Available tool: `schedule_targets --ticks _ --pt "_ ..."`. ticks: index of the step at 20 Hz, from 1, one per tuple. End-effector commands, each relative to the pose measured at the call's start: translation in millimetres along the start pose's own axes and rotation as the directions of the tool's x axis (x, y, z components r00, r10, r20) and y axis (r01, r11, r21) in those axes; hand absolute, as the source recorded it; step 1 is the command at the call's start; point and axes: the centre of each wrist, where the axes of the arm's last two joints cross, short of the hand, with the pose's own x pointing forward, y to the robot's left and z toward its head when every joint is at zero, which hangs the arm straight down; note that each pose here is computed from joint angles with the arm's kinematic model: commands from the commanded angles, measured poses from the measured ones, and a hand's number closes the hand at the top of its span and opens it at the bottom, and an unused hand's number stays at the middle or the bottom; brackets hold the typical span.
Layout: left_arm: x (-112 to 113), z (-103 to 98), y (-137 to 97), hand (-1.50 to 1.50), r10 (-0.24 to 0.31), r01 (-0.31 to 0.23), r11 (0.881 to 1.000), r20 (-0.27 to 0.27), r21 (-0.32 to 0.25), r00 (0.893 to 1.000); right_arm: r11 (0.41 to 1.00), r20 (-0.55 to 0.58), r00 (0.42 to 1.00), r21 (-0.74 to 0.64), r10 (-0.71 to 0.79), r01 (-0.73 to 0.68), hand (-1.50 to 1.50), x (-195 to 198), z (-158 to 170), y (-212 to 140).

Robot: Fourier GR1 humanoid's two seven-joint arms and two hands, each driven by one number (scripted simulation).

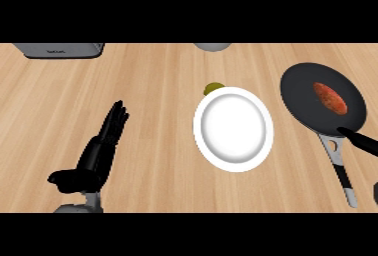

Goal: Pick the sweet potato from the plate and place it in the pan

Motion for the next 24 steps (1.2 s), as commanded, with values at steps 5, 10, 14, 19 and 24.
schedule_targets --ticks 5,10,14,19,24 --pt "-10.7 6.4 -8.6 0.0 0.003 -0.003 1.0 -0.013 0.008 1.0 0.999 0.005 0.999 0.016 0.049 -0.049 -1.5 6.4 54.8 -7.6" --pt "-3.3 -4.6 -24.7 0.0 0.008 -0.008 1.0 -0.013 -0.014 1.0 0.998 -0.009 0.998 0.016 0.057 -0.057 -1.5 -1.1 53.3 -16.8" --pt "-8.1 1.3 6.9 0.0 0.019 -0.019 1.0 -0.011 -0.005 1.0 0.994 -0.024 0.994 0.014 0.108 -0.108 -1.5 10.9 50.5 -23.0" --pt "-15.9 -4.2 -5.0 0.0 0.008 -0.008 1.0 0.002 -0.01 1.0 0.992 -0.022 0.992 0.035 0.122 -0.121 -1.5 26.2 52.8 -16.0" --pt "-3.7 -3.7 -6.0 0.0 -0.018 0.018 1.0 0.005 -0.003 1.0 0.98 0.028 0.98 -0.038 0.196 -0.195 -1.5 17.7 56.9 -23.2"
